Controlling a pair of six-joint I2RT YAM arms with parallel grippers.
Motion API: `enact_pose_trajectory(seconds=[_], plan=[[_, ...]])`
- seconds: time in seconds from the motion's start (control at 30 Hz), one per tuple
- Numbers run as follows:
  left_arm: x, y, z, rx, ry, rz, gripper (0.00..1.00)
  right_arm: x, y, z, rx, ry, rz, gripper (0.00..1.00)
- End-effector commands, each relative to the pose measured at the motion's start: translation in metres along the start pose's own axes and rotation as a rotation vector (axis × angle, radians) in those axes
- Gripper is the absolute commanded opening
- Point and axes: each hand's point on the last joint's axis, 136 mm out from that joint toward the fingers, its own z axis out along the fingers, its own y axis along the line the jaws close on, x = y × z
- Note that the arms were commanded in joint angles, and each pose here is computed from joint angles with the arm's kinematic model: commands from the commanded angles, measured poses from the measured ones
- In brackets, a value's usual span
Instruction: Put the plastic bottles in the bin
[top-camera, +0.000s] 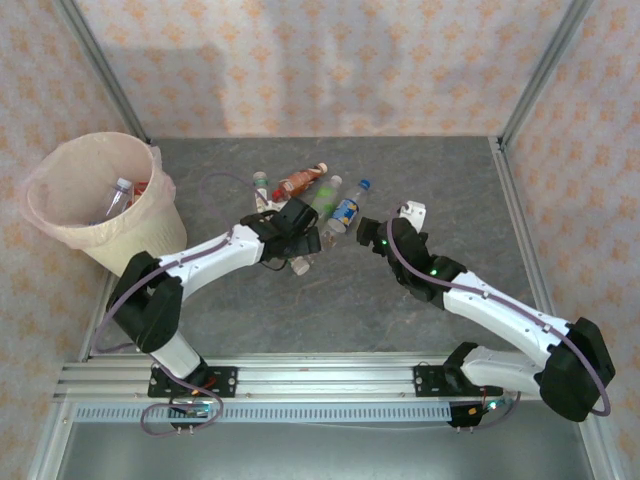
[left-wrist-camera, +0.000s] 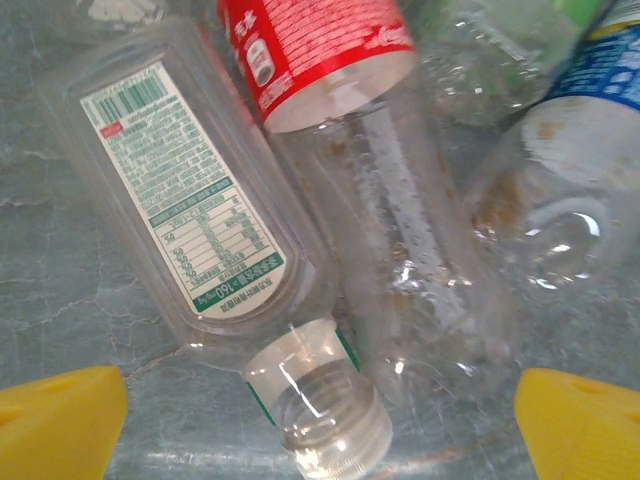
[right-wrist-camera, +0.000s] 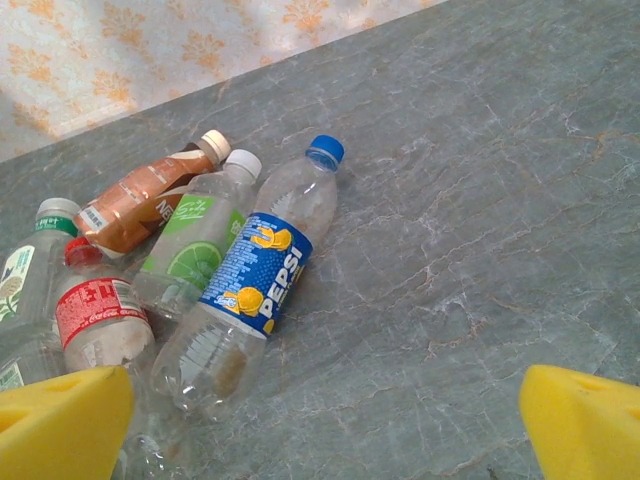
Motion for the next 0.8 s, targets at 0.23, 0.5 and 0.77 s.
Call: enact_pose_trajectory(seconds=[0.23,0.5,0.77], plan=[[-0.013,0.026,0.043,-0.016,-0.057,-0.170,0.90,0.000,-0.012,-0.001,0.050,-0.003,-0.008,0.99],[-0.011,0.026,0.072,-0.061,-0.020,-0.130,0.85,0.000,-0.013,-0.002,0.050,-0.004,0.002,0.99],[-0.002,0.033,0.080,-0.086,0.003,-0.122,0.72,-0.001,-0.016,-0.006,0.049,-0.013,0.009,0.99]])
